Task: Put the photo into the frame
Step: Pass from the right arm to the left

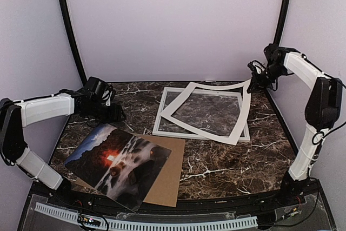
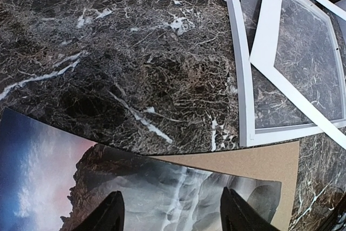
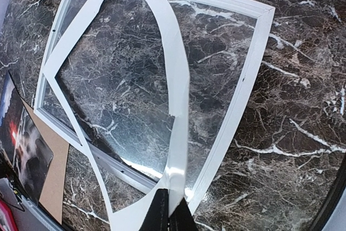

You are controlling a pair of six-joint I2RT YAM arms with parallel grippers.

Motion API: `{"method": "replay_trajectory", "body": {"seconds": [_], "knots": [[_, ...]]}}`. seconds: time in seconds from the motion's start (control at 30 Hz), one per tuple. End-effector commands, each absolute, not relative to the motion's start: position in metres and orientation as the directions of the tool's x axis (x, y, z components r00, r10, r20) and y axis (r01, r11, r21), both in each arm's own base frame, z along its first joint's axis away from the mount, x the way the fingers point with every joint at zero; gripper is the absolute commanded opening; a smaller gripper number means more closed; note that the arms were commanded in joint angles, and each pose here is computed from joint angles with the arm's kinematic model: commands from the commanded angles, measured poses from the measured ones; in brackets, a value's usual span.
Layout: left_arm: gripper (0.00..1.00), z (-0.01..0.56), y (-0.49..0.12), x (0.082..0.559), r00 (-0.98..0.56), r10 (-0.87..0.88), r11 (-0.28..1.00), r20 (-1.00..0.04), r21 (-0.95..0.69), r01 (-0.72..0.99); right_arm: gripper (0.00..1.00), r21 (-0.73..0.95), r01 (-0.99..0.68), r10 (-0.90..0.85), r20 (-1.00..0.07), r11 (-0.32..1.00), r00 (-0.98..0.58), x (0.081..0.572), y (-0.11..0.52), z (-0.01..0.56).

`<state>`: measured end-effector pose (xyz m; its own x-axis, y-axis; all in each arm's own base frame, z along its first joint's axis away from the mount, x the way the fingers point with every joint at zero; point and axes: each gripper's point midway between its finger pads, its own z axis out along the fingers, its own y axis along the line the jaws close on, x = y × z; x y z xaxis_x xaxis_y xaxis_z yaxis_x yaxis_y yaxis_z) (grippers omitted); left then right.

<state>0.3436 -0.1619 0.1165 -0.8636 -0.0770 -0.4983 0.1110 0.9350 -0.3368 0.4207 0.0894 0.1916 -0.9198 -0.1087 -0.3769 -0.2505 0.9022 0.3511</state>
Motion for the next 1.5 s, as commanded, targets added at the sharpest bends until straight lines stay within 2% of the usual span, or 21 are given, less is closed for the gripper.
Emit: {"method": "replay_trajectory", "body": {"seconds": [0.0,0.2,0.33,0.43,0.6,0.83,0.93,1.2,1.37,1.47], "knots": [[0.63,0.126,-0.174,0.353,-0.855,-0.074,0.921,-0.513,-0.364,0.138,0.01,0.28,-0.241,-0.117,-0.394,0.929,-0.912,0.415,0.081,0.199],[0.64,0.124,-0.188,0.359,-0.857,-0.064,0.908,-0.511,-0.386,0.162,0.0,0.216,-0.219,-0.123,-0.386,0.951,-0.914,0.421,0.071,0.19],[0.64,0.132,-0.205,0.365,-0.829,-0.043,0.886,-0.558,-0.405,0.226,0.0,0.242,-0.266,-0.122,-0.483,0.933,-0.867,0.42,0.082,0.202],[0.64,0.137,-0.218,0.371,-0.813,-0.034,0.868,-0.582,-0.421,0.265,0.0,0.259,-0.251,-0.09,-0.509,0.933,-0.856,0.415,0.083,0.2],[0.64,0.135,-0.232,0.376,-0.812,-0.02,0.858,-0.584,-0.426,0.286,0.06,0.287,-0.186,-0.027,-0.48,0.94,-0.877,0.411,0.079,0.178],[0.64,0.136,-0.263,0.381,-0.77,0.043,0.821,-0.637,-0.416,0.39,0.04,0.37,-0.196,0.011,-0.488,0.908,-0.873,0.411,0.089,0.167],[0.64,0.141,-0.278,0.384,-0.737,0.059,0.781,-0.674,-0.429,0.455,0.0,0.392,-0.247,-0.006,-0.524,0.886,-0.852,0.408,0.095,0.179],[0.64,0.156,-0.306,0.387,-0.638,0.127,0.684,-0.759,-0.399,0.61,0.0,0.415,-0.343,-0.003,-0.634,0.842,-0.773,0.375,0.105,0.232],[0.65,0.179,-0.32,0.387,-0.558,0.156,0.613,-0.815,-0.363,0.702,0.0,0.464,-0.533,-0.001,-0.754,0.708,-0.657,0.338,0.134,0.296],[0.65,0.198,-0.326,0.388,-0.495,0.178,0.576,-0.851,-0.318,0.753,0.0,0.437,-0.645,-0.054,-0.801,0.627,-0.596,0.312,0.154,0.323]]}}
